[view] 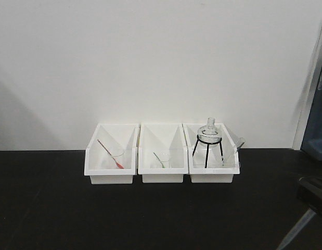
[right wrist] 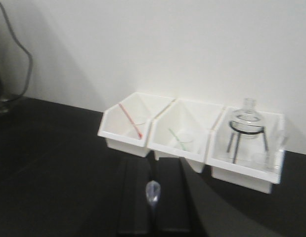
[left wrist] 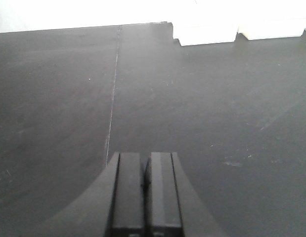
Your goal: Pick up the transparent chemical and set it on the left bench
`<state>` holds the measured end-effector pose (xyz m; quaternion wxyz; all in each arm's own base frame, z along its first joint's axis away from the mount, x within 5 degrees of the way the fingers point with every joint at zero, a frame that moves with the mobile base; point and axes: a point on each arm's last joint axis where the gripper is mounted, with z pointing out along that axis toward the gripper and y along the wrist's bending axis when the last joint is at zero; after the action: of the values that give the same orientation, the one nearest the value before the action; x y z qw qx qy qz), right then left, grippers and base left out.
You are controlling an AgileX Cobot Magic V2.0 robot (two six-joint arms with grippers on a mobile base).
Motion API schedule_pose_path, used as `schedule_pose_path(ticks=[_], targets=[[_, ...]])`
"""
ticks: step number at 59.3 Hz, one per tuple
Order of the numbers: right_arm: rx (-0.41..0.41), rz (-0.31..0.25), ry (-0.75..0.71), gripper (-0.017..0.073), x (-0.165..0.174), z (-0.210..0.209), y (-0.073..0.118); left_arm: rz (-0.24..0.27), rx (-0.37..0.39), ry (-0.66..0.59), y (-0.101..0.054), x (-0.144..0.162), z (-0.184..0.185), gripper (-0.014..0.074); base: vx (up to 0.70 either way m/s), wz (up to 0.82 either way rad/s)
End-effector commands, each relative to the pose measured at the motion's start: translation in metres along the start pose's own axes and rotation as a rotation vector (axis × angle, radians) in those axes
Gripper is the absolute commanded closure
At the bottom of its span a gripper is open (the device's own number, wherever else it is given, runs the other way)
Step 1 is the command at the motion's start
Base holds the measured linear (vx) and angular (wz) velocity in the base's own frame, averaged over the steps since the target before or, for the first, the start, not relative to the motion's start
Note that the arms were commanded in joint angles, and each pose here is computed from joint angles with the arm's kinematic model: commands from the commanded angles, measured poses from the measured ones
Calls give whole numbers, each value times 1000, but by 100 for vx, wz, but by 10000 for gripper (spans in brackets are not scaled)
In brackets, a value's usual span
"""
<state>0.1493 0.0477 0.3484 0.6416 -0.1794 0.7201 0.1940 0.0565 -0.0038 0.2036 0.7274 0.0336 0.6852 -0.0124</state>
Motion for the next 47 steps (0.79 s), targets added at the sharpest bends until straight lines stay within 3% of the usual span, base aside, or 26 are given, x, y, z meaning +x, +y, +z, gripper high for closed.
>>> schedule_pose_path(ticks=[1, 11, 20, 38, 47], targets=[[-123, 26, -9, 562, -19, 15, 2, -9, -2, -81, 0, -3, -1, 597, 0, 0], [-307, 47, 41, 562, -13, 42, 3, -9, -2, -81, 0, -3, -1, 597, 0, 0], [-430, -32, 24, 562, -5, 63, 20, -9, -2, -81, 0, -3, -1, 597, 0, 0], [-526, -38, 63, 562, 24, 108, 50, -9, -2, -81, 0, -3, -1, 597, 0, 0], [-541, -41, 100, 562, 42, 127, 53, -9, -2, -81, 0, -3, -1, 597, 0, 0]])
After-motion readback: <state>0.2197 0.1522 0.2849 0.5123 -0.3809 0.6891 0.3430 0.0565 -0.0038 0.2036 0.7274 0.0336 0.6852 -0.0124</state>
